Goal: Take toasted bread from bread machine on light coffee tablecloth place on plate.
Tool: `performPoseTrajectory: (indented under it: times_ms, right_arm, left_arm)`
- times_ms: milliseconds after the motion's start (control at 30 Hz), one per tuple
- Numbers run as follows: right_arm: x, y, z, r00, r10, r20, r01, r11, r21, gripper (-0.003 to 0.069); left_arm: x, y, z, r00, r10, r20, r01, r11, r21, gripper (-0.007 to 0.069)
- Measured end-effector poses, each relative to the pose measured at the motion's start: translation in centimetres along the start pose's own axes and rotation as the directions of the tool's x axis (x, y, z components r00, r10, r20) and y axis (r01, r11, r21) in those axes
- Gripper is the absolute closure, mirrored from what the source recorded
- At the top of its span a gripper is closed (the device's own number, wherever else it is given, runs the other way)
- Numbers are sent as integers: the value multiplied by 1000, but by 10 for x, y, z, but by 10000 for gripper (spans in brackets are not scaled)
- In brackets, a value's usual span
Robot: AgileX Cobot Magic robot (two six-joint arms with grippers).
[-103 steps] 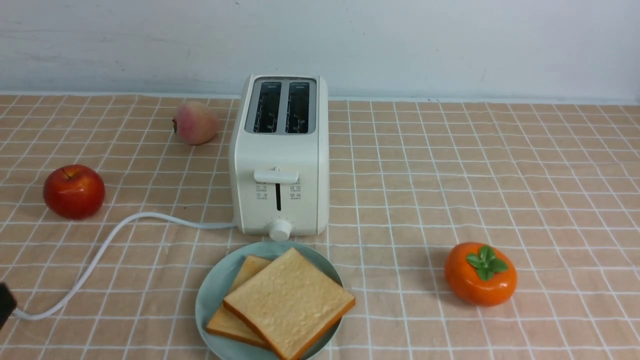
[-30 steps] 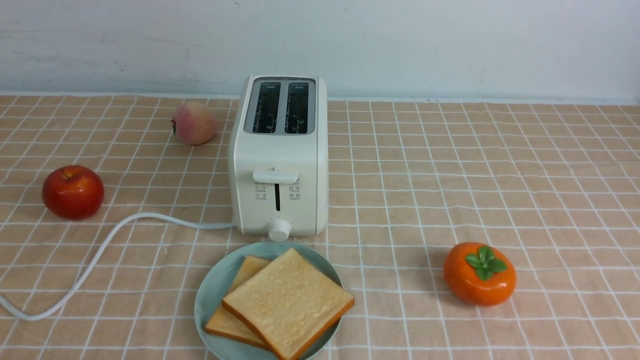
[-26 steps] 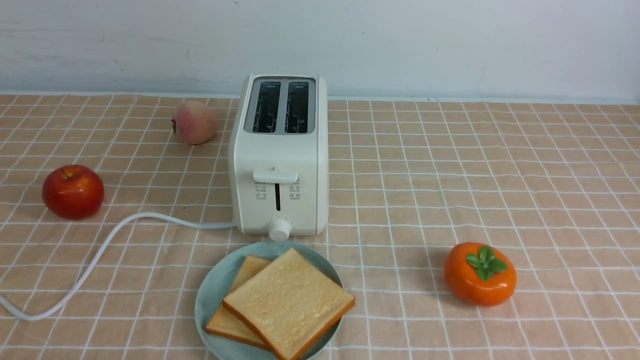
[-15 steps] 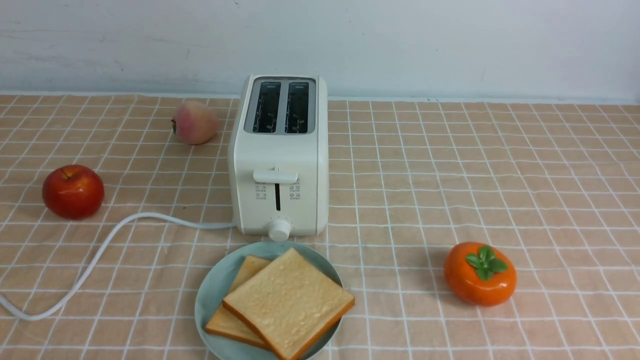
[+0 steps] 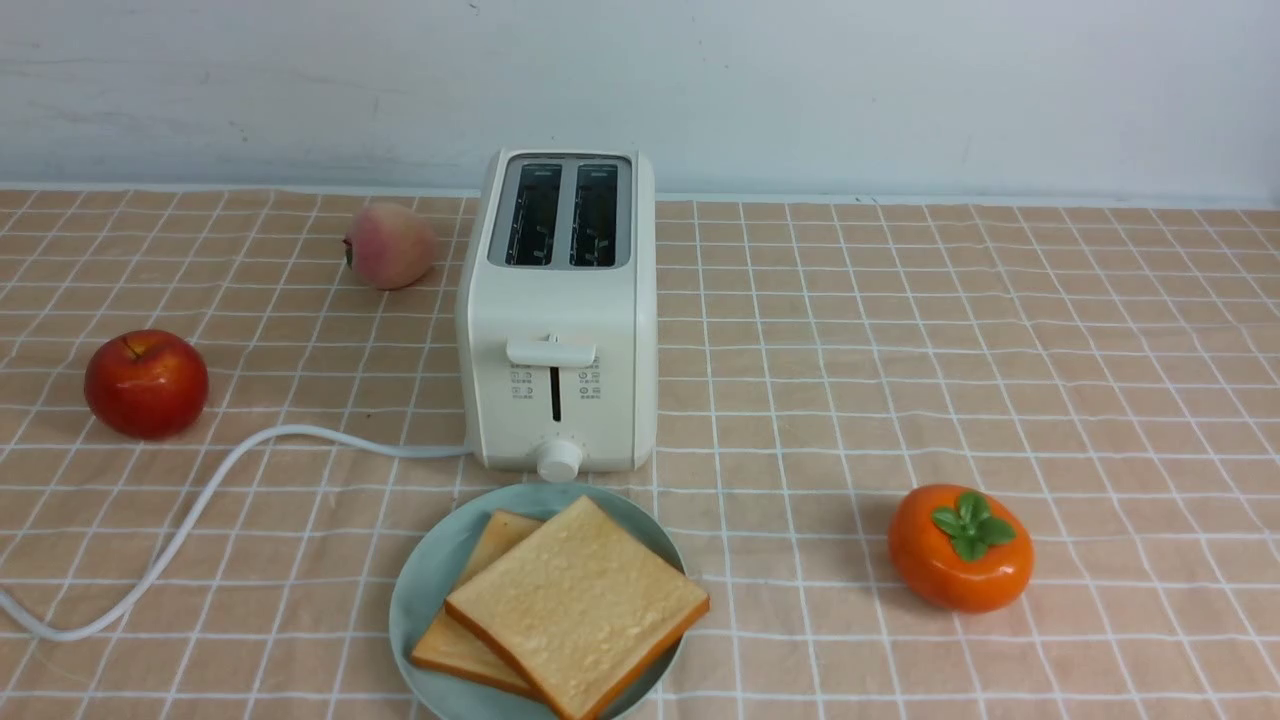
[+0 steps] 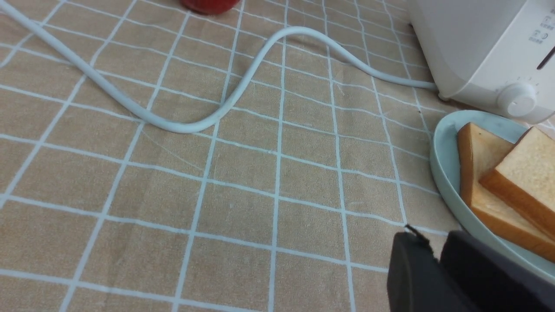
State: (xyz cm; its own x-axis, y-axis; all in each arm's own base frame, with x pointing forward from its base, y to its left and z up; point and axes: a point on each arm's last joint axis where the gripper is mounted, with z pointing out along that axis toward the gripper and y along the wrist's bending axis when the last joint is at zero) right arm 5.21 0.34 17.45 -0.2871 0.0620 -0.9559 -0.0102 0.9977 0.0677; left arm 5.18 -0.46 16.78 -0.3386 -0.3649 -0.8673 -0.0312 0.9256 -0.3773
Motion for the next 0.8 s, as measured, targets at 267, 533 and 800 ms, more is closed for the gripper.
performPoseTrajectory:
  times_ms: [267, 533, 800]
  right_arm:
    - [0, 0, 0, 1000, 0, 0, 0, 1000, 1, 489]
    - [0, 0, 0, 1000, 0, 0, 0, 1000, 1, 478]
    - [0, 0, 0, 1000, 0, 0, 0, 1000, 1, 470]
  left_arm:
    - [0, 0, 0, 1000, 0, 0, 0, 1000, 0, 523]
    - [0, 0, 0, 1000, 0, 0, 0, 1000, 0, 515]
    - [0, 0, 0, 1000, 0, 0, 0, 1000, 0, 515]
